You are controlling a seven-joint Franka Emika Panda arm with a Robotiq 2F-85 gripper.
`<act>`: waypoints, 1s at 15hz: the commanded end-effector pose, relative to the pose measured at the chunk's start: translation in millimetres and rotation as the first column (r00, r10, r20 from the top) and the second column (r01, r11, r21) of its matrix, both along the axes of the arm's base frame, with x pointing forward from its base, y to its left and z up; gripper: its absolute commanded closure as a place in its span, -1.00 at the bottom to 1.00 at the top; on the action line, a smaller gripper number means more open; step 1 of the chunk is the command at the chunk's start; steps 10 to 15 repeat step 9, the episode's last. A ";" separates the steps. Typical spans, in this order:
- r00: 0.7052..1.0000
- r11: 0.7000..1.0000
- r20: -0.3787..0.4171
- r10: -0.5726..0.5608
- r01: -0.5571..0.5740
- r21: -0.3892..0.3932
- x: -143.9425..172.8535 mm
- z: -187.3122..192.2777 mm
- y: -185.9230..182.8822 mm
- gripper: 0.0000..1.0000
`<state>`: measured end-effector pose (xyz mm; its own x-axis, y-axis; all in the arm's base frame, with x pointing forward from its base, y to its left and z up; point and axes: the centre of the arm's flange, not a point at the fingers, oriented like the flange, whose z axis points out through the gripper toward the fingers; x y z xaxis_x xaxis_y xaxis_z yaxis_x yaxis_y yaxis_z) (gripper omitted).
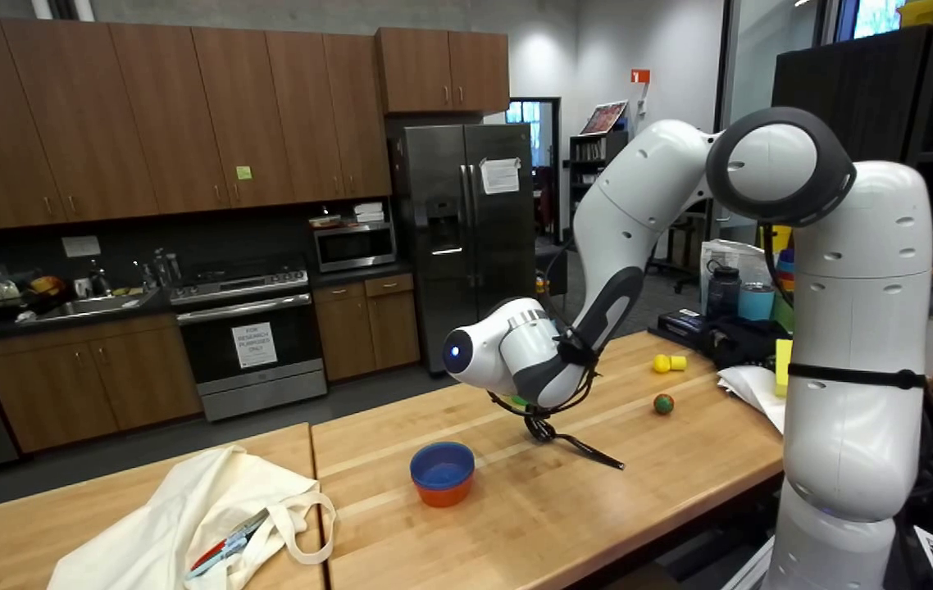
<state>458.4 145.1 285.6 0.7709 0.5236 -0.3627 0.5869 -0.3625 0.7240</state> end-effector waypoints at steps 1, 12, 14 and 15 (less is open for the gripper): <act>0.998 0.998 -0.021 -0.061 0.062 0.026 -10.8 11.8 -6.0 -1.00; 0.997 0.997 -0.025 -0.070 0.071 0.030 -5.0 0.8 -1.7 -1.00; 0.997 0.997 -0.025 -0.070 0.071 0.030 -5.0 0.8 -1.7 -1.00; 0.997 0.997 -0.025 -0.070 0.071 0.030 -5.0 0.8 -1.7 -1.00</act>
